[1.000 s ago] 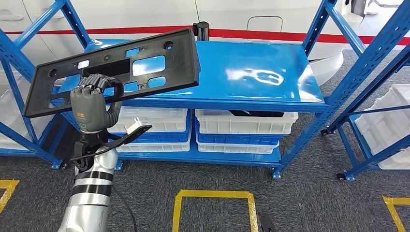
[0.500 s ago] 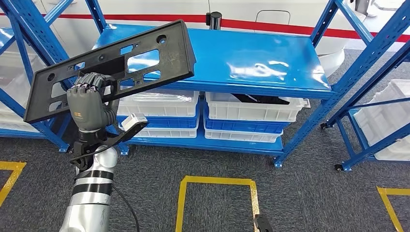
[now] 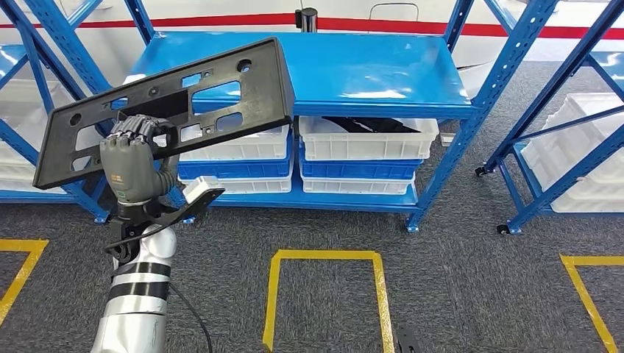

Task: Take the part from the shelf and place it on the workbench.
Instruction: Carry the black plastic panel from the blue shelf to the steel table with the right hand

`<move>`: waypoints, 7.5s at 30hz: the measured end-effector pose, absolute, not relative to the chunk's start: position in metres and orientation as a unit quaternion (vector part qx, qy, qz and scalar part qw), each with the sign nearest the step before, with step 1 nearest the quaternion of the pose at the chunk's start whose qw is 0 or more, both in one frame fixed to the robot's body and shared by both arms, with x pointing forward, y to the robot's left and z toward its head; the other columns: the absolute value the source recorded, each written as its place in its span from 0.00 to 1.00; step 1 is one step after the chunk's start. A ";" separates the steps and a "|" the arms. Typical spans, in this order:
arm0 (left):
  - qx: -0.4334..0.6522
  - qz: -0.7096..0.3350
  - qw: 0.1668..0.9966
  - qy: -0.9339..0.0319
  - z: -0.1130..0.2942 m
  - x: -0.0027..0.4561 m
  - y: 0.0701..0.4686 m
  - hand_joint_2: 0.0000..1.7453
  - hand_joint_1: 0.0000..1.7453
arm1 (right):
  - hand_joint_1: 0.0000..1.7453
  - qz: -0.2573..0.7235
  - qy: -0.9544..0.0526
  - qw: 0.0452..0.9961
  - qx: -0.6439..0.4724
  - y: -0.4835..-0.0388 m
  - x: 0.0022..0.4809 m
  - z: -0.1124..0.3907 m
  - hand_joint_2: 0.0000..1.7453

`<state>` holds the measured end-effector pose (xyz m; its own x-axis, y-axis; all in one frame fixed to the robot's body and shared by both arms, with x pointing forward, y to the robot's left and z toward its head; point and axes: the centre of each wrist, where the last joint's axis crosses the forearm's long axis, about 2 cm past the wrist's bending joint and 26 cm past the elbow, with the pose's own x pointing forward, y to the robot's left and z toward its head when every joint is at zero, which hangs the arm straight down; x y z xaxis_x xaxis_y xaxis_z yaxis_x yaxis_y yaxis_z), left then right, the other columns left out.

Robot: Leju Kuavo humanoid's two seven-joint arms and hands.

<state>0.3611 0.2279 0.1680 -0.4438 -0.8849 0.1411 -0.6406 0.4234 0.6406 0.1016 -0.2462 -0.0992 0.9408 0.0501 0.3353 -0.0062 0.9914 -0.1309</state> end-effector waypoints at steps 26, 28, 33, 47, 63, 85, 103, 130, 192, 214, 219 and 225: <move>0.470 -0.243 0.239 -0.814 0.167 0.357 0.231 1.00 1.00 | 0.00 -0.015 -0.199 0.978 -0.055 -0.248 0.100 -0.100 1.00; 0.470 -0.245 0.239 -0.813 0.166 0.356 0.233 1.00 1.00 | 0.00 -0.022 -0.208 0.977 -0.048 -0.246 0.100 -0.100 1.00; 0.469 -0.255 0.244 -0.810 0.155 0.347 0.238 1.00 1.00 | 0.00 -0.038 -0.228 0.972 -0.041 -0.245 0.100 -0.100 1.00; 0.474 -0.256 0.234 -0.809 0.154 0.336 0.241 1.00 1.00 | 0.00 -0.047 -0.256 0.964 -0.046 -0.242 0.100 -0.099 1.00; 0.486 -0.258 0.227 -0.803 0.153 0.333 0.256 1.00 1.00 | 0.00 -0.063 -0.266 0.961 -0.040 -0.237 0.113 -0.096 1.00; 0.492 -0.261 0.197 -0.807 0.175 0.350 0.258 1.00 1.00 | 0.00 -0.079 -0.278 0.957 -0.032 -0.230 0.129 -0.091 1.00; 0.495 -0.256 0.173 -0.812 0.197 0.362 0.257 1.00 1.00 | 0.00 -0.084 -0.261 0.961 -0.034 -0.228 0.123 -0.092 1.00; 0.495 -0.260 0.163 -0.813 0.202 0.365 0.255 1.00 1.00 | 0.00 -0.090 -0.266 0.959 -0.034 -0.227 0.129 -0.090 1.00; 0.503 -0.275 0.171 -0.801 0.197 0.367 0.263 1.00 1.00 | 0.00 -0.028 -0.261 0.963 -0.055 -0.226 0.118 -0.093 0.00; 0.509 -0.280 0.161 -0.797 0.200 0.369 0.268 1.00 1.00 | 0.00 -0.022 -0.253 0.966 -0.056 -0.226 0.114 -0.094 0.00; 0.510 -0.279 0.159 -0.798 0.202 0.369 0.267 1.00 1.00 | 0.00 -0.022 -0.250 0.966 -0.059 -0.227 0.113 -0.094 0.00; 0.510 -0.279 0.161 -0.798 0.201 0.369 0.267 1.00 1.00 | 0.00 -0.021 -0.247 0.967 -0.063 -0.229 0.112 -0.095 0.00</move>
